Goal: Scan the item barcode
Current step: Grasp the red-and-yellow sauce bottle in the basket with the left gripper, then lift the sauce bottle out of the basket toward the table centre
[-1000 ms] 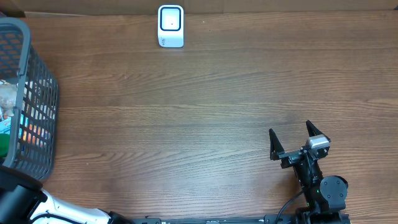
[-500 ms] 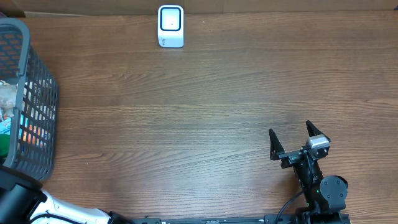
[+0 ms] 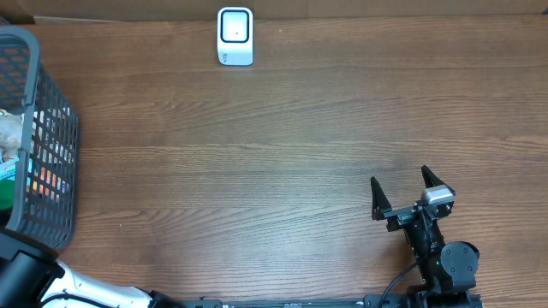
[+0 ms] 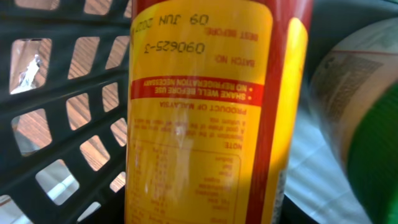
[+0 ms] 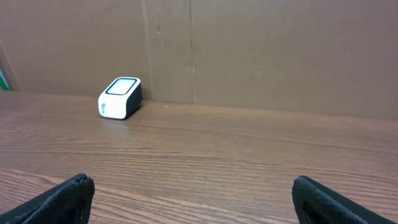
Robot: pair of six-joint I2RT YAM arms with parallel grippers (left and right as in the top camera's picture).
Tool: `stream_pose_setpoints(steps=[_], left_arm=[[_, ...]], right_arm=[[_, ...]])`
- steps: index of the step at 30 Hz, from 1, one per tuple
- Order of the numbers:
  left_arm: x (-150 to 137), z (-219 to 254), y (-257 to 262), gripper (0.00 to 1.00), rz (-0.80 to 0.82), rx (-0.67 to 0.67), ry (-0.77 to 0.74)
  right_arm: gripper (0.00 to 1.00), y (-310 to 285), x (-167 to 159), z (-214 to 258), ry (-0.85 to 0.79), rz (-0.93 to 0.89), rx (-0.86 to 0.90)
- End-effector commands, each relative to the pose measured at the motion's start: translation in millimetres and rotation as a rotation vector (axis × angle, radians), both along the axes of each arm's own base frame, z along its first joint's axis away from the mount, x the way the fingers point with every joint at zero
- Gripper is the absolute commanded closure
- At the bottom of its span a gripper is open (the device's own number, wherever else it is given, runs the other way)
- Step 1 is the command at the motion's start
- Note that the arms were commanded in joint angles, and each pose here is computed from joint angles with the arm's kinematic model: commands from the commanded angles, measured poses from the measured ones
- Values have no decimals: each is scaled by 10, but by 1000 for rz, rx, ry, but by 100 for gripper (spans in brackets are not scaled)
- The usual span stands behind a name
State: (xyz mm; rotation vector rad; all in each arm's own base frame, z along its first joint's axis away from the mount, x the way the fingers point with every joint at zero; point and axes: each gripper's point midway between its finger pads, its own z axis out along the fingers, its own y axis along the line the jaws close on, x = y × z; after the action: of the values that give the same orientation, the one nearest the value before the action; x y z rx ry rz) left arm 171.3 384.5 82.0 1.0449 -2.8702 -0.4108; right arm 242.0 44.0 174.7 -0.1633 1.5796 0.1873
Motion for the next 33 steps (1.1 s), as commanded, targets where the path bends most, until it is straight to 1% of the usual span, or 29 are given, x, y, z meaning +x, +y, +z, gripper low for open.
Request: stream_pose_setpoints(steps=[1, 2, 4, 5, 9, 14, 20, 23, 26, 30, 33], left_arm=[[15, -9, 33, 66, 38, 6, -19], [27, 16, 38, 69, 39, 9, -22], [53, 70, 44, 81, 34, 13, -24], [78, 104, 46, 85, 31, 16, -27], [207, 294, 51, 93, 38, 39, -49], [498, 656, 3, 94, 23, 72, -119], [1045, 1316, -211, 94, -31, 102, -300], [1357, 1713, -440, 95, -51, 101, -427], [1607, 2098, -722, 96, -74, 105, -537], [1870, 2582, -1152, 96, -135, 120, -672], [2011, 2911, -1523, 96, -199, 129, -764]], right_arm=[[0, -23, 5, -20, -2, -13, 2], [0, -23, 5, -20, -2, -13, 2], [0, -23, 5, -20, -2, -13, 2], [0, -23, 5, -20, -2, -13, 2], [0, -23, 5, -20, -2, -13, 2], [0, -23, 5, -20, -2, -13, 2], [0, -23, 5, -20, -2, -13, 2], [0, -23, 5, -20, -2, -13, 2], [0, -24, 5, -20, -2, -13, 2], [0, -23, 5, -20, -2, -13, 2], [0, -23, 5, -20, -2, -13, 2]])
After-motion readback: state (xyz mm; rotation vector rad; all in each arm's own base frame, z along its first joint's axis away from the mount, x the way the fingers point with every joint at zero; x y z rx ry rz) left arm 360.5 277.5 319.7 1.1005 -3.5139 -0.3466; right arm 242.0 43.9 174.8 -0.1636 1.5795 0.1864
